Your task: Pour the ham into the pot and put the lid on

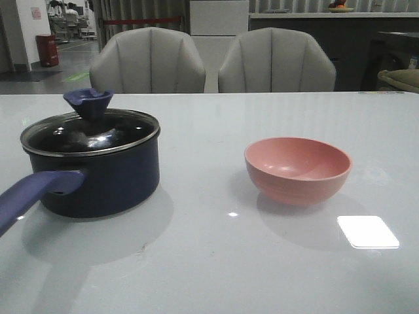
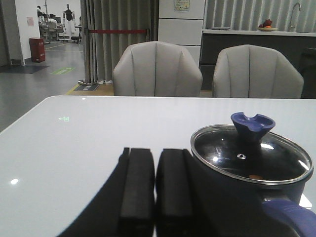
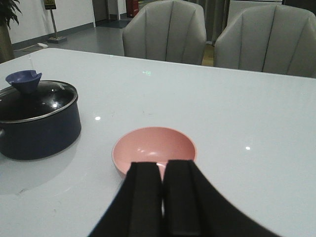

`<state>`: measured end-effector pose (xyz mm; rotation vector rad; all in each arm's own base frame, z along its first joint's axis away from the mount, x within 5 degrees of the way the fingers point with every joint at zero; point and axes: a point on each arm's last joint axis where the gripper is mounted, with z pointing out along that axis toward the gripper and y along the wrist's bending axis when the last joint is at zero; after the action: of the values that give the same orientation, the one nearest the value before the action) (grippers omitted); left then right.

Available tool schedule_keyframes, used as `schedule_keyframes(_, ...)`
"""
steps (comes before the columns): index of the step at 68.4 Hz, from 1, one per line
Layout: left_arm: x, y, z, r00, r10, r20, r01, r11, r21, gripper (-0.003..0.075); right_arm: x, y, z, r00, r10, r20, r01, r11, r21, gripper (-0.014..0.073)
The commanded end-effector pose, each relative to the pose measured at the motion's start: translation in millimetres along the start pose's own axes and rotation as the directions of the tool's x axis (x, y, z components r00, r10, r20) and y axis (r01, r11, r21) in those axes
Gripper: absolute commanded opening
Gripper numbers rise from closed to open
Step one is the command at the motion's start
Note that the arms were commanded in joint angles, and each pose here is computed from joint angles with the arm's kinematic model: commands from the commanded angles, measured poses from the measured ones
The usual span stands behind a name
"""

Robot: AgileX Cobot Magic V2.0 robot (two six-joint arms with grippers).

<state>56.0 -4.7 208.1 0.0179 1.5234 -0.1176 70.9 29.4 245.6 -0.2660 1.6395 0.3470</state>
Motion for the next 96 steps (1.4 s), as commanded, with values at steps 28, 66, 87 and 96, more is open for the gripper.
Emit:
schedule_keyframes(28, -2, 0, -1, 0.997, -0.014, 0.079, 0.013, 1.000, 0.008, 0.0112, -16, -1, -1, 0.995, -0.005, 0.097, 0.004, 1.000, 0.012, 0.0167)
schedule_keyframes(66, -2, 0, -1, 0.997, -0.014, 0.079, 0.013, 1.000, 0.008, 0.0112, -9, -9, -11, 0.982, -0.098, 0.159, 0.075, 0.986, 0.147, 0.0167)
schedule_keyframes(87, -2, 0, -1, 0.997, -0.014, 0.079, 0.013, 1.000, 0.008, 0.0112, 33, -15, -22, 0.974, -0.040, 0.225, -0.012, 0.974, 0.227, 0.0167)
schedule_keyframes(96, -2, 0, -1, 0.997, -0.014, 0.079, 0.013, 1.000, 0.008, 0.0112, 36, -16, -21, 0.976, -0.037, 0.214, -0.013, 0.974, 0.228, 0.0167)
